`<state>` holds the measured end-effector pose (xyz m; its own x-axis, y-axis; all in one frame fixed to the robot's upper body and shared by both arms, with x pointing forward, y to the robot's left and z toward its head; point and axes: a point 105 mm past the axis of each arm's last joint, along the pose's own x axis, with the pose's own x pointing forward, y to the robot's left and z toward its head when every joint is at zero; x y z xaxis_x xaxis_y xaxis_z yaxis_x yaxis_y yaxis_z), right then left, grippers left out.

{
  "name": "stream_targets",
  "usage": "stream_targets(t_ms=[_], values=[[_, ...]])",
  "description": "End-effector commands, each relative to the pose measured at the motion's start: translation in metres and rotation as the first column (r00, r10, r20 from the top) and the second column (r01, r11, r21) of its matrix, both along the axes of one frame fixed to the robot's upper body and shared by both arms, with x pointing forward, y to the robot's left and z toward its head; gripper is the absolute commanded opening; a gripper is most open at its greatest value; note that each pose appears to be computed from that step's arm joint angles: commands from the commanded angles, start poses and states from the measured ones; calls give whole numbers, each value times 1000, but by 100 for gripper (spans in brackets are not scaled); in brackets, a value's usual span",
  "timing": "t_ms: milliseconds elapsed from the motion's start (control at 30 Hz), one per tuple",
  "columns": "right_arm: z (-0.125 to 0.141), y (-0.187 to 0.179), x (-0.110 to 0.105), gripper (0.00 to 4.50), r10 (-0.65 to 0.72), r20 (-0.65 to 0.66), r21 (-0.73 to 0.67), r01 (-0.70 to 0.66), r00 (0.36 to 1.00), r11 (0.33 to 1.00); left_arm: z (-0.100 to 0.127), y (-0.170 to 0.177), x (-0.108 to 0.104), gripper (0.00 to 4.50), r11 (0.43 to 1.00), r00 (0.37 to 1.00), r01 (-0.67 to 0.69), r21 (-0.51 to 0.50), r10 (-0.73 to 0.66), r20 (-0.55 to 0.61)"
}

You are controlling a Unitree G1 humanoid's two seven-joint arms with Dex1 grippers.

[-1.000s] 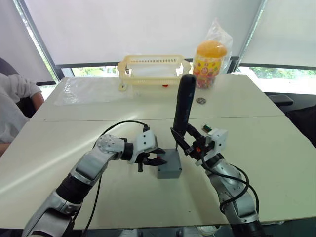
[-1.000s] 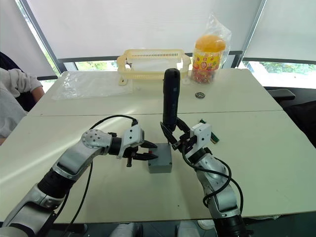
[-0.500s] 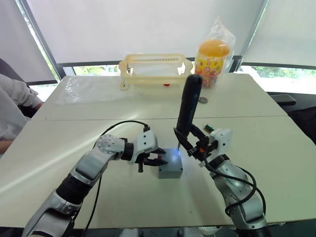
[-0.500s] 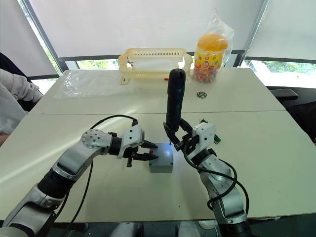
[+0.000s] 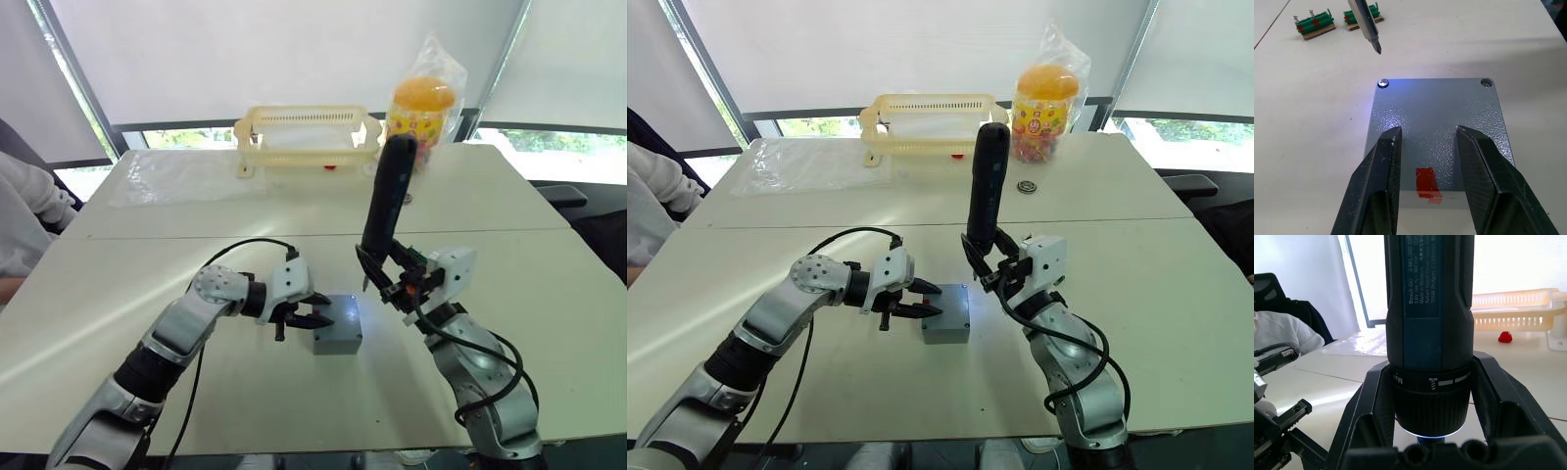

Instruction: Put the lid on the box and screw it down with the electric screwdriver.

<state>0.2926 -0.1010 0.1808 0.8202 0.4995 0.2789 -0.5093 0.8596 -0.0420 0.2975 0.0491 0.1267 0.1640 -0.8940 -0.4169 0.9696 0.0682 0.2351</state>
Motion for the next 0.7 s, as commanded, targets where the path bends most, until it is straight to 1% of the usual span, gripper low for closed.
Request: stream_targets(t_ms=[33,400,567,700], values=[[17,8,-4,175,33,79,31,-35,996,999,-17,2,-1,175,998,999,-10,64,13,-34],[13,15,-1,175,57,74,35,-60,996,998,-18,5,-1,175,998,999,-22,65,24,-36],[21,12,-1,175,43,101,32,-46,994,998,-18,5,-1,175,998,999,-23,66,26,-36],[27,13,-5,175,47,115,33,-51,992,998,-18,5,-1,175,998,999,-23,66,25,-37]])
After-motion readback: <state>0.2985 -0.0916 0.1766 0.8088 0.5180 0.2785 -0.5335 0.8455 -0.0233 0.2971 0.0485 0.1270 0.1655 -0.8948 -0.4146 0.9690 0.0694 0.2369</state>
